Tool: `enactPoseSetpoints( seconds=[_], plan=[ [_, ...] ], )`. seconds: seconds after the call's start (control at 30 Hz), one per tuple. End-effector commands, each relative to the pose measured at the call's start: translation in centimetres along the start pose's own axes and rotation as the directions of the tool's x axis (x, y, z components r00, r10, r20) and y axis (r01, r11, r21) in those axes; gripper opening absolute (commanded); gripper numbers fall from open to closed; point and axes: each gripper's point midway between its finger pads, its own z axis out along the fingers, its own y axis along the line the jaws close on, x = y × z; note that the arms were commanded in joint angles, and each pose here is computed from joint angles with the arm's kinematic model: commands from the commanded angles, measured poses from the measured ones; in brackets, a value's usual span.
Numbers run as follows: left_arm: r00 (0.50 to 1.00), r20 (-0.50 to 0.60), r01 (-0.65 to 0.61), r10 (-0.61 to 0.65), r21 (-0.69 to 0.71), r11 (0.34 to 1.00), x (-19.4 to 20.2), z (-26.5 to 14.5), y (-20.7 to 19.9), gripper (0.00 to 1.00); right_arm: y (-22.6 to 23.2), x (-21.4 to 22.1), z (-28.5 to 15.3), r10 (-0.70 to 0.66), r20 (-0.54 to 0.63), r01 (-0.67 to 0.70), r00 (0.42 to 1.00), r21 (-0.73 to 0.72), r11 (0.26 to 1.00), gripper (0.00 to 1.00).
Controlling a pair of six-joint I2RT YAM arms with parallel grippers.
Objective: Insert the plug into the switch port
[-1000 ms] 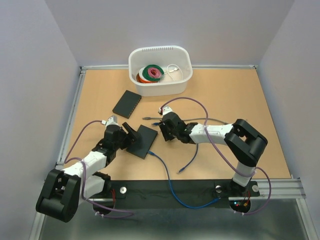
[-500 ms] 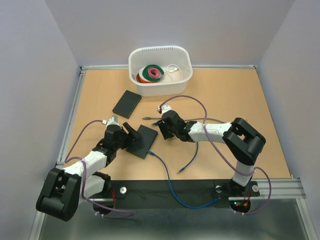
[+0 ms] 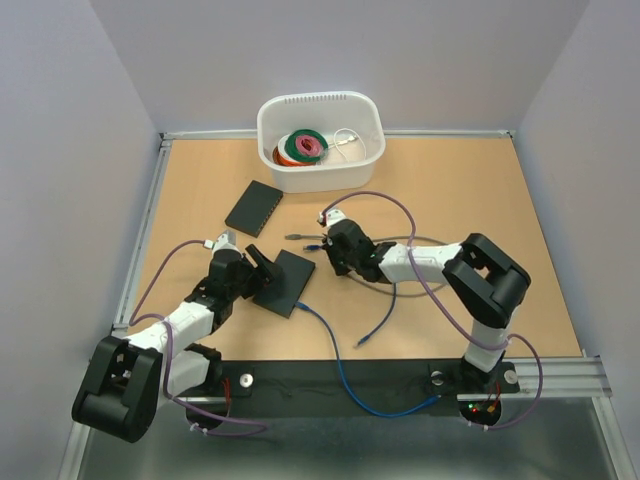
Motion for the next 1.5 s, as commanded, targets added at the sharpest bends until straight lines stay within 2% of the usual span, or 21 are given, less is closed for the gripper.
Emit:
enactPoseSetpoints(
  seconds=[0.0, 0.03, 0.17, 0.43, 0.53, 0.57, 0.63, 0.73, 0.87, 0.9, 1.23, 1.33, 1.47],
  plan=[
    [1.000, -0.018, -0.015, 0.014, -0.022, 1.000, 0.8, -0.3, 0.8, 0.76, 1.4, -0.8, -1.8, 0.000, 0.049, 0.006, 0.999, -0.121, 0.993, 0.10],
    [1.000, -0.012, -0.017, 0.017, -0.019, 1.000, 0.6, -0.3, 0.7, 0.77, 1.7, -1.0, -2.2, -0.002, 0.058, 0.010, 0.998, -0.144, 0.990, 0.06],
    [0.999, 0.012, -0.035, 0.035, 0.013, 0.999, -0.6, -1.0, -0.8, 0.76, 2.6, -1.3, -4.1, -0.006, 0.080, 0.023, 0.997, -0.216, 0.976, 0.01],
    [0.989, 0.138, -0.090, 0.058, 0.232, 0.969, -4.3, -4.4, -7.1, 0.74, 5.4, -2.2, -8.0, 0.027, 0.109, 0.018, 0.994, -0.398, 0.917, 0.01],
    [0.984, 0.167, -0.125, 0.068, 0.359, 0.925, -4.6, -6.0, -9.6, 0.75, 6.6, -2.8, -9.2, 0.042, 0.114, 0.016, 0.993, -0.467, 0.884, 0.00],
    [0.980, 0.181, -0.150, 0.076, 0.437, 0.887, -4.7, -7.1, -11.2, 0.75, 7.4, -2.9, -9.9, 0.050, 0.106, 0.011, 0.993, -0.513, 0.859, 0.01],
    [0.978, 0.190, -0.169, 0.083, 0.503, 0.847, -4.5, -8.0, -12.3, 0.75, 8.5, -3.7, -10.8, 0.059, 0.108, 0.013, 0.992, -0.570, 0.821, 0.00],
    [0.970, 0.226, -0.210, 0.090, 0.591, 0.779, -4.7, -9.9, -14.3, 0.75, 10.7, -4.5, -13.0, 0.071, 0.090, 0.010, 0.993, -0.687, 0.727, 0.01],
    [0.964, 0.256, -0.221, 0.068, 0.638, 0.738, -5.2, -11.6, -15.4, 0.72, 12.2, -6.7, -15.8, 0.086, 0.114, 0.033, 0.990, -0.767, 0.641, 0.00],
    [0.962, 0.264, -0.234, 0.070, 0.665, 0.709, -5.1, -12.3, -15.9, 0.72, 12.6, -6.9, -16.5, 0.084, 0.114, 0.039, 0.990, -0.787, 0.616, 0.00],
    [0.960, 0.271, -0.260, 0.069, 0.773, 0.579, -3.5, -15.4, -16.8, 0.65, 13.1, -9.2, -19.5, 0.091, 0.116, 0.060, 0.989, -0.881, 0.470, 0.01],
    [0.959, 0.273, -0.266, 0.073, 0.786, 0.558, -3.2, -15.9, -16.9, 0.65, 12.6, -9.8, -19.9, 0.107, 0.120, 0.060, 0.987, -0.893, 0.446, 0.00],
    [0.961, 0.268, -0.261, 0.073, 0.784, 0.564, -3.2, -15.7, -16.8, 0.62, 12.0, -10.6, -20.5, 0.140, 0.128, 0.059, 0.982, -0.906, 0.419, 0.01]
  ],
)
